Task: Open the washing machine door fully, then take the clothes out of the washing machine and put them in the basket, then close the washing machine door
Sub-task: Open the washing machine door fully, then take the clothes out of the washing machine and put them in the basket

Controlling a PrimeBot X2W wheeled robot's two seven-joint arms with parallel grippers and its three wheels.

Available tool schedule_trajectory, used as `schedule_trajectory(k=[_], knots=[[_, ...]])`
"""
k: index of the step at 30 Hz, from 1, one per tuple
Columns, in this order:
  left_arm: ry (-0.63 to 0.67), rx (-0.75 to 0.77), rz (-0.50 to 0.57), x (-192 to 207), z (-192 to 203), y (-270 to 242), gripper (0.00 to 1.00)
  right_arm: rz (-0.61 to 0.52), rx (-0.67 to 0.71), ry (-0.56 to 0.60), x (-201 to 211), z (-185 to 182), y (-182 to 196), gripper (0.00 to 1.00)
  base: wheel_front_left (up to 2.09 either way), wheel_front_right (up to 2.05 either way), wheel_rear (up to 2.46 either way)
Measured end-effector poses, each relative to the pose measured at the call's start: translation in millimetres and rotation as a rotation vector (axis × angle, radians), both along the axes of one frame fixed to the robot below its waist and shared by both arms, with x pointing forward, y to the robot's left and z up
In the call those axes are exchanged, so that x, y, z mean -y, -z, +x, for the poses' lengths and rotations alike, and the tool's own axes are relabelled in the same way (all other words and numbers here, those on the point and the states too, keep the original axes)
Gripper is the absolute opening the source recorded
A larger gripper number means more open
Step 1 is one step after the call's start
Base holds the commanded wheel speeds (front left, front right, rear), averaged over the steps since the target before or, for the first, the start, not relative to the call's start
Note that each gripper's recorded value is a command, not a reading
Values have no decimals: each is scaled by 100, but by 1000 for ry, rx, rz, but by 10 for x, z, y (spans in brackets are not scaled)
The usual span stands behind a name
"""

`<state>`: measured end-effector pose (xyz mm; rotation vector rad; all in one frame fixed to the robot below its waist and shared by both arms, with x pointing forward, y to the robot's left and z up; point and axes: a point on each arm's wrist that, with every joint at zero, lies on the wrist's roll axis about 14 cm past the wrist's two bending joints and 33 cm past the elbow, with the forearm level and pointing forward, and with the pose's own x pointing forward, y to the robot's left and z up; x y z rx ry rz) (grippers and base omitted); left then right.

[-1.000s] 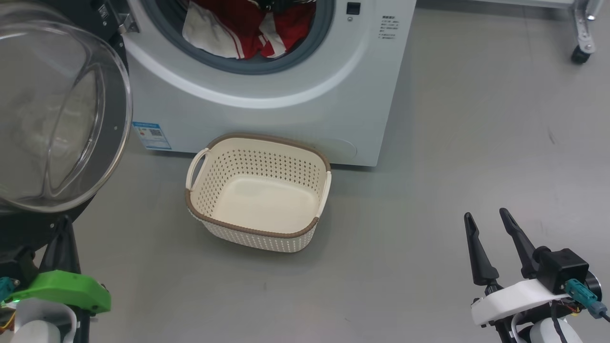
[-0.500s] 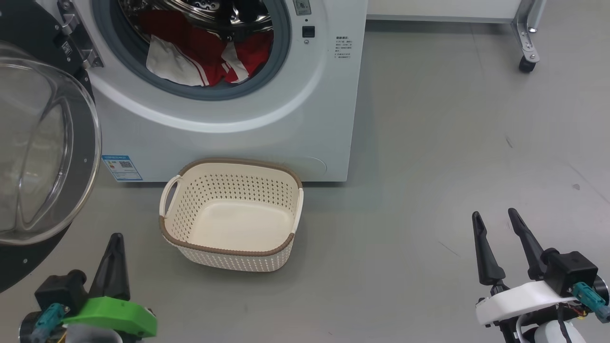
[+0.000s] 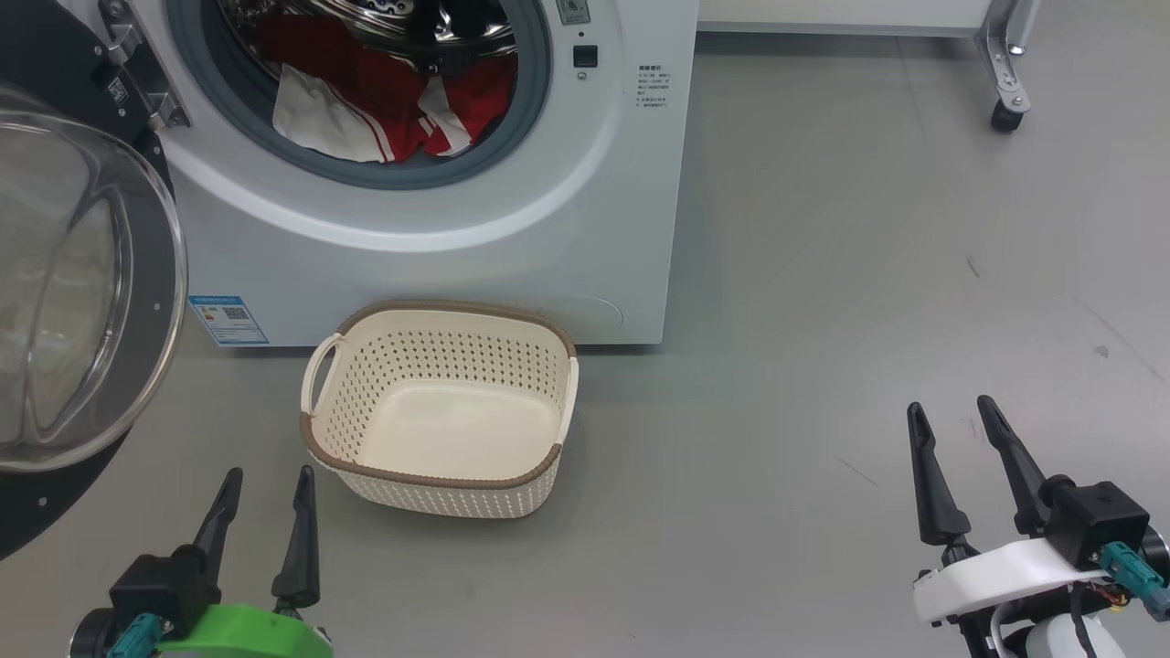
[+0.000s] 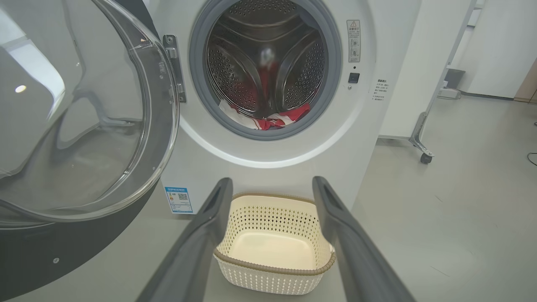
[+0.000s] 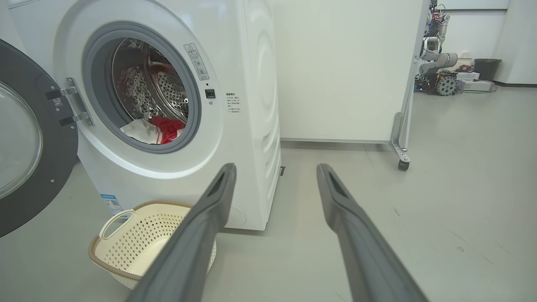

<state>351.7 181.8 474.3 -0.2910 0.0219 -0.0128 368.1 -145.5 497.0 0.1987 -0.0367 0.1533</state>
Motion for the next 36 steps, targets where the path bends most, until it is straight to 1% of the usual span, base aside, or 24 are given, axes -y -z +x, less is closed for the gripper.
schedule_trajectory(k=[5,11,36], knots=[[10,10,13,26,-11,-29,100,3,2,-2,-13,4,-7,100,0,0,0],[1,34,13,-4,-4,-104,100,5,3,-6,-27,7,-11,100,0,0,0],[-2,55,0,-5,-51,-164,100,6,-1,-10,-42,-3,5,100,0,0,0]])
